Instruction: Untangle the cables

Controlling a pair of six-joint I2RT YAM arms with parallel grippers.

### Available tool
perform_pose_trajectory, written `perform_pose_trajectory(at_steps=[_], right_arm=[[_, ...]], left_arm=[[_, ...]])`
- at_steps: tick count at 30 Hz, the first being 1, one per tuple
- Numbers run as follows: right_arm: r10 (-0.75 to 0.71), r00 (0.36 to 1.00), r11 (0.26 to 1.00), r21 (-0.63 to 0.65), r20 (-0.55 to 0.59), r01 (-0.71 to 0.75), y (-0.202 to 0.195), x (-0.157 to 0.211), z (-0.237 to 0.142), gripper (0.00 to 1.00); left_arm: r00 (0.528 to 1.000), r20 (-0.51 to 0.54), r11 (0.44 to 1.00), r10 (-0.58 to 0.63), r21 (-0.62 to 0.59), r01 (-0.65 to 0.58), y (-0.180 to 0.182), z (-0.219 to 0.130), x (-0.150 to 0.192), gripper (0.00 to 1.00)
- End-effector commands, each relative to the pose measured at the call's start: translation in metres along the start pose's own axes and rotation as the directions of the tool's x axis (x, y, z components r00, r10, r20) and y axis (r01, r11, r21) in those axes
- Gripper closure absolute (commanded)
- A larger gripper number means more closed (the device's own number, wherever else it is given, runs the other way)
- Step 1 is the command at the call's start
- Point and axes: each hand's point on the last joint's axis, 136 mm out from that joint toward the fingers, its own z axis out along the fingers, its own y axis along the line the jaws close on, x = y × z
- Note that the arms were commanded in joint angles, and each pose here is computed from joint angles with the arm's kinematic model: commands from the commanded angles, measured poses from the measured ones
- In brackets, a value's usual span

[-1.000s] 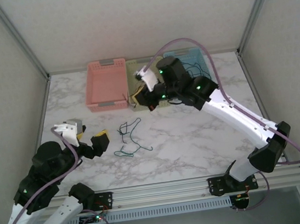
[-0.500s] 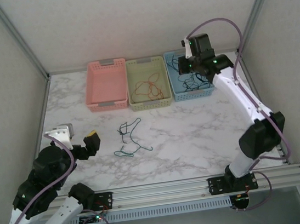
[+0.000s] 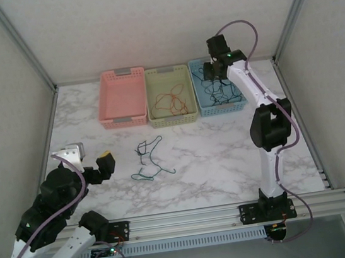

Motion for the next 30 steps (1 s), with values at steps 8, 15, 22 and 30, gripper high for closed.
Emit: perform_pose_trajectory(at_steps=[8,15,22,30], right_arm=[[0.043,0.999,0.998,-0.038,0.028,-0.042,0.002,-0.013,-0.038,0.33],[0.038,0.991,0.963,-0.270,0.125,-0.003,0.046,0.021,-0.117,0.37],[0.068,0.992,0.918,-0.395,0.104,-0.021,0.056,0.084,-0.154,0.44],[0.027,0.998,0.883,-0.469,0.051,0.000,0.068,0.141,-0.173,0.48]], left_arm=[[0.999,-0.053,1.000,0.000,-0.026,-0.001,0.003,0.006,0.012,0.00],[0.996,-0.087,1.000,0.006,-0.004,-0.006,-0.003,0.010,0.016,0.00],[0.994,-0.108,1.000,0.000,0.016,0.001,-0.008,0.012,0.018,0.00],[0.993,-0.117,1.000,-0.006,0.025,0.009,-0.011,0.012,0.017,0.00]])
